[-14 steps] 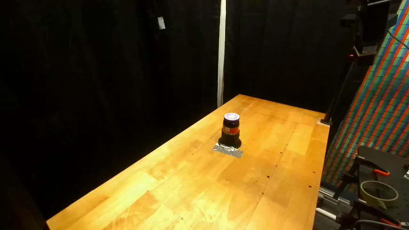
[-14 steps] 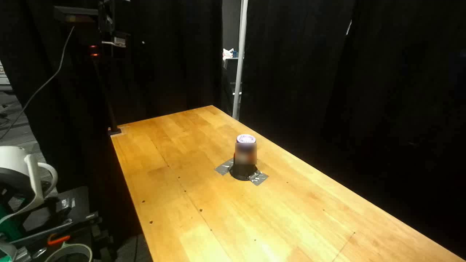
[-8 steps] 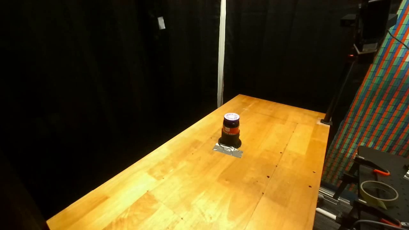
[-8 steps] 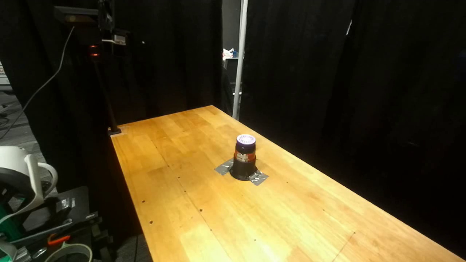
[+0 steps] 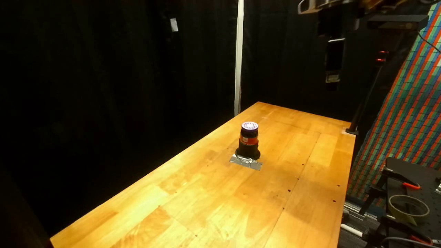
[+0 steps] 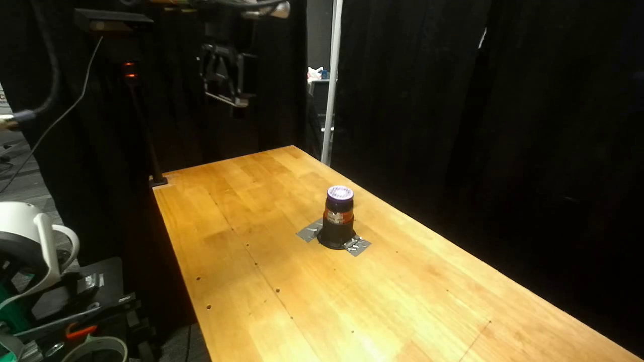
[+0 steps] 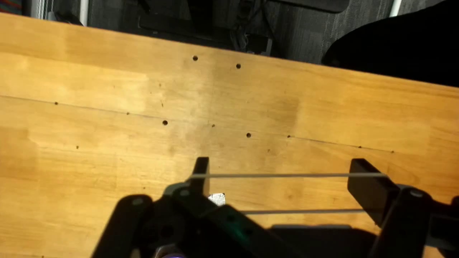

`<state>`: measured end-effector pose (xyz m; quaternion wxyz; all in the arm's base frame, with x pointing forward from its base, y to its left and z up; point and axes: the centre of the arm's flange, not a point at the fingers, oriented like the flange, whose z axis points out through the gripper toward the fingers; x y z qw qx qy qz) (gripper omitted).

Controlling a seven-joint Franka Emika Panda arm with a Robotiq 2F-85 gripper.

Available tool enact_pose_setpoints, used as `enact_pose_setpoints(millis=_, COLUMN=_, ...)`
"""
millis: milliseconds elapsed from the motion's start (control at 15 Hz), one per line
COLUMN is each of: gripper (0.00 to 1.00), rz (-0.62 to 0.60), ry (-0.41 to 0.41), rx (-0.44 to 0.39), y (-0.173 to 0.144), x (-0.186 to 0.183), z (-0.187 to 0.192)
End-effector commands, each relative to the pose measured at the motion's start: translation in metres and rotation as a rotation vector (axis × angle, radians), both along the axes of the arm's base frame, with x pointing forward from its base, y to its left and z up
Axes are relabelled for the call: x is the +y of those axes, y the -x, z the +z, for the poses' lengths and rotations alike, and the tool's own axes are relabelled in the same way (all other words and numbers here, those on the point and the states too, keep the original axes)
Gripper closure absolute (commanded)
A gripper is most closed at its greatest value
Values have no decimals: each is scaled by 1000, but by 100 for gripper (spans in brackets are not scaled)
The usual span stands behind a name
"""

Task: Put the rubber band on the cup

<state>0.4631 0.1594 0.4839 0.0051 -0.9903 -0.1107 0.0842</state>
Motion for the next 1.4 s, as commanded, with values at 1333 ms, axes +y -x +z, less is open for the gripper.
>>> enact_pose_setpoints(millis=1333, gripper=0, rz=80, ry=51, rx=-13, y=-265, x=-28, z=-205)
